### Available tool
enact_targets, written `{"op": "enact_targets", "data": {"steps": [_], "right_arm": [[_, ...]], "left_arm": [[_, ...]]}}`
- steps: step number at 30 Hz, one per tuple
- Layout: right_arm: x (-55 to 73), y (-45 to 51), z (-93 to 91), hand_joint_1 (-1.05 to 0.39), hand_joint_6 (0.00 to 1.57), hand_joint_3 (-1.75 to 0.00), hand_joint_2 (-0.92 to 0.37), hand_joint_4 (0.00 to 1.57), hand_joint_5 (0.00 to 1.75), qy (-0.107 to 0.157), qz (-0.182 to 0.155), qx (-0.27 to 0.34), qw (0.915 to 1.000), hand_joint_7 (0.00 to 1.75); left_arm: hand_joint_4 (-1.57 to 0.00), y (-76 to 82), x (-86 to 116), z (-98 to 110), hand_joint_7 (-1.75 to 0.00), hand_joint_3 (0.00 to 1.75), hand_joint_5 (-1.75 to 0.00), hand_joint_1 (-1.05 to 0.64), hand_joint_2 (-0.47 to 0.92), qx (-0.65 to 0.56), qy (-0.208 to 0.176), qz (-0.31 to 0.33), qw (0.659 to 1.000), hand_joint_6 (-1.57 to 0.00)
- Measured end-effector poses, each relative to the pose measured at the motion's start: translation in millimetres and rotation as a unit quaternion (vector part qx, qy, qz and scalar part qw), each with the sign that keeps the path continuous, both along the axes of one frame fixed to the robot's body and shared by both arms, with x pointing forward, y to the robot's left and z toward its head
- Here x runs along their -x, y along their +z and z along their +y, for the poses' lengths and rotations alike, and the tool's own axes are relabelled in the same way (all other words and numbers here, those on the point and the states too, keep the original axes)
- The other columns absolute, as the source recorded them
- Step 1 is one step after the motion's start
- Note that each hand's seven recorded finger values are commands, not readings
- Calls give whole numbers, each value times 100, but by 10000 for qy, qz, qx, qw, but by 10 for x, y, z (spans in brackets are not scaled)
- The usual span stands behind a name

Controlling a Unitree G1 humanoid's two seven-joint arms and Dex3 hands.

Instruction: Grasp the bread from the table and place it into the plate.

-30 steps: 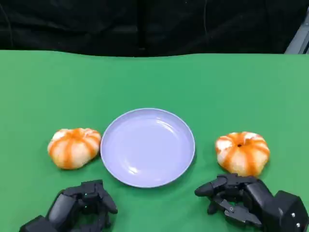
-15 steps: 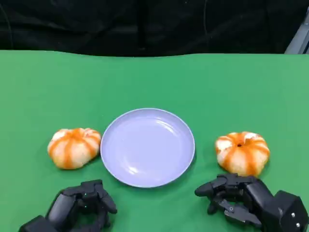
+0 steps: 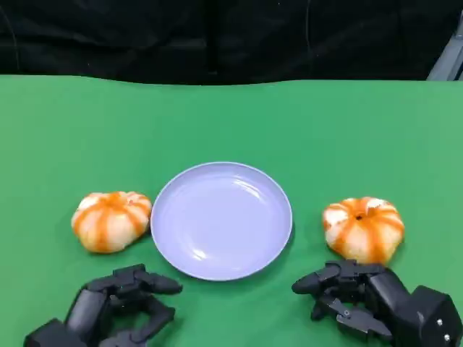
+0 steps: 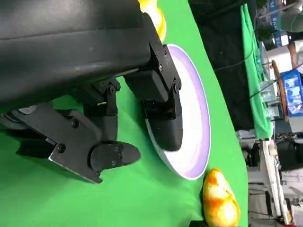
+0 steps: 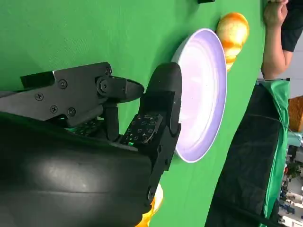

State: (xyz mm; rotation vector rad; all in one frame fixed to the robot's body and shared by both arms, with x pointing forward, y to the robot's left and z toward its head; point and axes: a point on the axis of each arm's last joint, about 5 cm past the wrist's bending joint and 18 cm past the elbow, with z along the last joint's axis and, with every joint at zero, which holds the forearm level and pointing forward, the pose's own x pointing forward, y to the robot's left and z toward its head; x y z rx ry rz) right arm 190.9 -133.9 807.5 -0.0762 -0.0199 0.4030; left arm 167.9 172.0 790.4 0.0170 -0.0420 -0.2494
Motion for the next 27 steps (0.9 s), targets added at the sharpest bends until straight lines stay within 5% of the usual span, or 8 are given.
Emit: {"op": "enact_targets", "data": {"steps": [5, 27], "right_arm": [[-1, 0, 0, -4, 102, -41, -92, 76, 130, 1, -1, 0, 10000, 49], [-5, 3, 1, -3, 102, -42, -92, 75, 130, -8, 8, -4, 10000, 51]], "left_arm": [[-81, 16, -14, 18, 0, 22, -21, -45, 92, 138, 54, -75, 9999, -71], [-58, 238, -141, 209, 0, 27, -3, -73, 92, 301, 882, -1409, 9856, -46]]}}
